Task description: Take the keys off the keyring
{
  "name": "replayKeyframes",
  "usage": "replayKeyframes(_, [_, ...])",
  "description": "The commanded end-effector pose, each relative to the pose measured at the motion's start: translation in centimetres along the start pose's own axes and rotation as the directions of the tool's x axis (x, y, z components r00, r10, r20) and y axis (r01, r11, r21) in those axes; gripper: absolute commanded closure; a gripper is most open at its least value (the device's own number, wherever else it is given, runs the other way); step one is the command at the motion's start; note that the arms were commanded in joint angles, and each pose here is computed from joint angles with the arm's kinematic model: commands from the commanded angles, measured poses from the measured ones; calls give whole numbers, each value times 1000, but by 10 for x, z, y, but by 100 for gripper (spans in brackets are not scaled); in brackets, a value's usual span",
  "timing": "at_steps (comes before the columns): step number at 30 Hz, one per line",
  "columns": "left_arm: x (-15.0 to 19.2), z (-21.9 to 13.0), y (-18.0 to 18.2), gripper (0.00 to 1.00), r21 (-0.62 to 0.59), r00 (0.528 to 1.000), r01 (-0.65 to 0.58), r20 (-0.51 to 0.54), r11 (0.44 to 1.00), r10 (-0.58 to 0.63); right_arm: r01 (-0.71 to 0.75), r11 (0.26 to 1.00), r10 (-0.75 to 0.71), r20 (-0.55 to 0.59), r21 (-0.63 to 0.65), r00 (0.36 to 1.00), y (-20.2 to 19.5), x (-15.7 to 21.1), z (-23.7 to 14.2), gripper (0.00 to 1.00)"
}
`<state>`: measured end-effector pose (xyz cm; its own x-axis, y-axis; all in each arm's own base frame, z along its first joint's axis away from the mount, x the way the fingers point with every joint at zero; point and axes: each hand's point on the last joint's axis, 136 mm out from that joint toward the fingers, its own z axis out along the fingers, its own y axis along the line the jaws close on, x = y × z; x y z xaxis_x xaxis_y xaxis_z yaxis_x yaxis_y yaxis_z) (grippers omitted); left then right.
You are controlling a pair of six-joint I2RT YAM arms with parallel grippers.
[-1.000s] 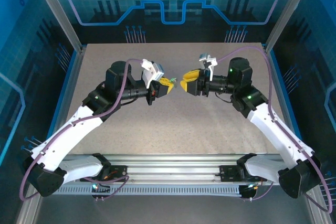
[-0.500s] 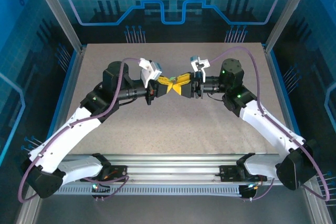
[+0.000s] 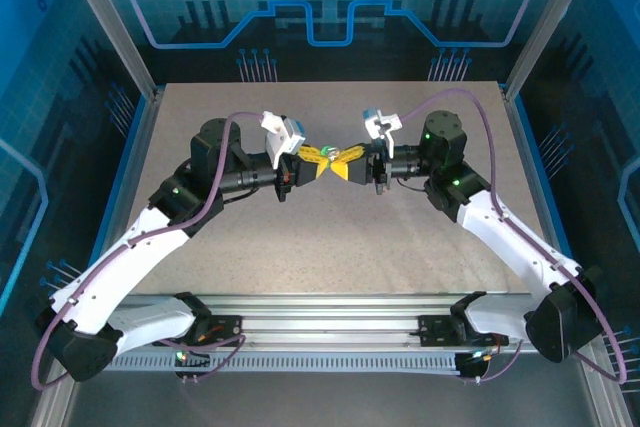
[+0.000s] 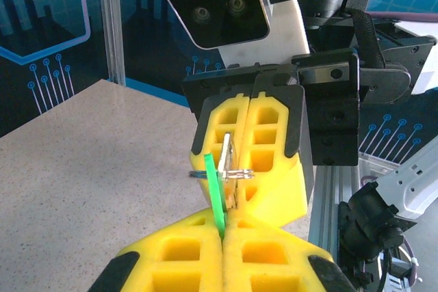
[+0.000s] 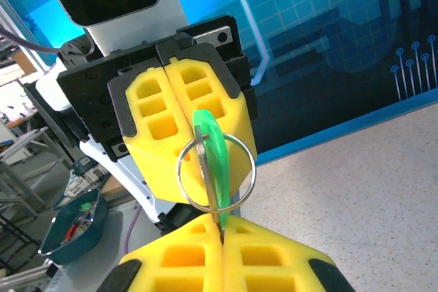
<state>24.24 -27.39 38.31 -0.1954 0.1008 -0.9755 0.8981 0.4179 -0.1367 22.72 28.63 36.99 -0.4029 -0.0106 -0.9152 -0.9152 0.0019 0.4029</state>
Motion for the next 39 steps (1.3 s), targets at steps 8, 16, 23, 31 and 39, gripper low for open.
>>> replayKeyframes(8, [0,-10,8,100,-79,997,-78,6,994,79,-71,985,77,32,-158,996,12,-25,-19,73])
replayKeyframes(16, [-1,-13,13,100,-116,996,-92,-19,989,90,-140,988,147,124,-61,981,-21,-24,-32,69])
replayKeyframes(23, [-2,-12,10,100,-93,997,-70,-24,993,69,64,950,-99,103,305,990,-34,-3,-34,47])
replayKeyframes(31, [1,-6,-8,100,30,996,-10,-91,1000,13,149,921,-180,55,361,982,-41,23,-30,38])
replayKeyframes(39, [2,-5,-26,100,143,994,10,-109,990,6,213,968,-227,100,130,969,-12,23,-19,25])
